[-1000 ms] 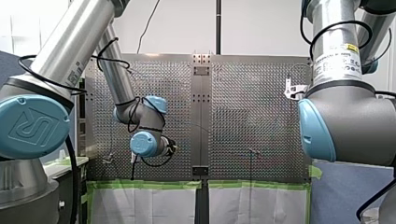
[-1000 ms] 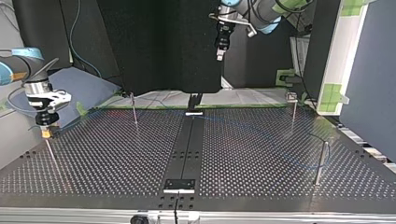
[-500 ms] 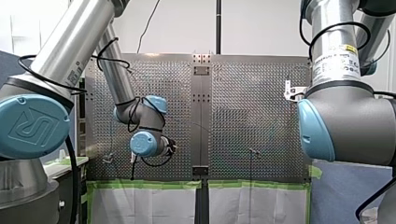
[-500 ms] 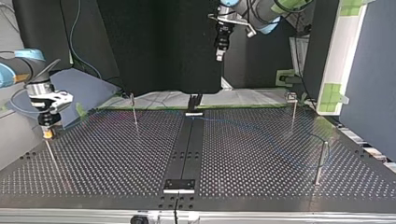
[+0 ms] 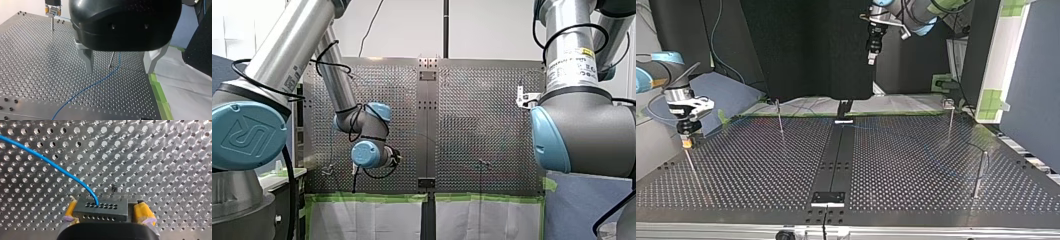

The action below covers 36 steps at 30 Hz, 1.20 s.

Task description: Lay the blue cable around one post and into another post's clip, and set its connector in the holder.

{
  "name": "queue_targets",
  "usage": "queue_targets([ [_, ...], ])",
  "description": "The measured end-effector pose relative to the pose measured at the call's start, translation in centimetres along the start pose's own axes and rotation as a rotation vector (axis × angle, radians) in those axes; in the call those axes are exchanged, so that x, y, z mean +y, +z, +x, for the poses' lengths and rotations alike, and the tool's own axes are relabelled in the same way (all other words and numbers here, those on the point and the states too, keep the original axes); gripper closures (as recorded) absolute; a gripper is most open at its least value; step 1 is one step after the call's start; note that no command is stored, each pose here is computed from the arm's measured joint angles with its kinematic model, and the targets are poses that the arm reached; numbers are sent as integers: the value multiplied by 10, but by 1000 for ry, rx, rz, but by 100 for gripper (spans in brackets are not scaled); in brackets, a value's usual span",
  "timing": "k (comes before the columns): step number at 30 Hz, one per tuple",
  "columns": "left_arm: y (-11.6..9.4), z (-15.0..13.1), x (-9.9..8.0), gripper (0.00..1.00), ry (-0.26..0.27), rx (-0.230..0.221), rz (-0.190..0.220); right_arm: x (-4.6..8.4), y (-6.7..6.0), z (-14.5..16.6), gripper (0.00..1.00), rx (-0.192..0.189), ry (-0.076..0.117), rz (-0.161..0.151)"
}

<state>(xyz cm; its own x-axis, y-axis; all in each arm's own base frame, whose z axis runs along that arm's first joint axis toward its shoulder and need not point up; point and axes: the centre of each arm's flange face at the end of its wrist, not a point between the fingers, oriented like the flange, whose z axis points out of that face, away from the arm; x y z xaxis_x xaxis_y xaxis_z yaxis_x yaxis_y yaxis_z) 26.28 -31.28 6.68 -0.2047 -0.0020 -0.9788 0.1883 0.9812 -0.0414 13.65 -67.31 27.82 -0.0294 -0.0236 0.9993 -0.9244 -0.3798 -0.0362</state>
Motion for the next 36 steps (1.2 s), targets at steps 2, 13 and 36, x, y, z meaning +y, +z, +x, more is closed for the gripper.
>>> queue_targets([
  [2,0,0,0,0,-2,-1,2,0,0,0,1,0,0,0],
  [13,2,-2,-4,0,-29,-19,27,0,0,0,1,0,0,0],
  [36,0,-2,-9,0,-32,-20,45,0,0,0,1,0,0,0],
])
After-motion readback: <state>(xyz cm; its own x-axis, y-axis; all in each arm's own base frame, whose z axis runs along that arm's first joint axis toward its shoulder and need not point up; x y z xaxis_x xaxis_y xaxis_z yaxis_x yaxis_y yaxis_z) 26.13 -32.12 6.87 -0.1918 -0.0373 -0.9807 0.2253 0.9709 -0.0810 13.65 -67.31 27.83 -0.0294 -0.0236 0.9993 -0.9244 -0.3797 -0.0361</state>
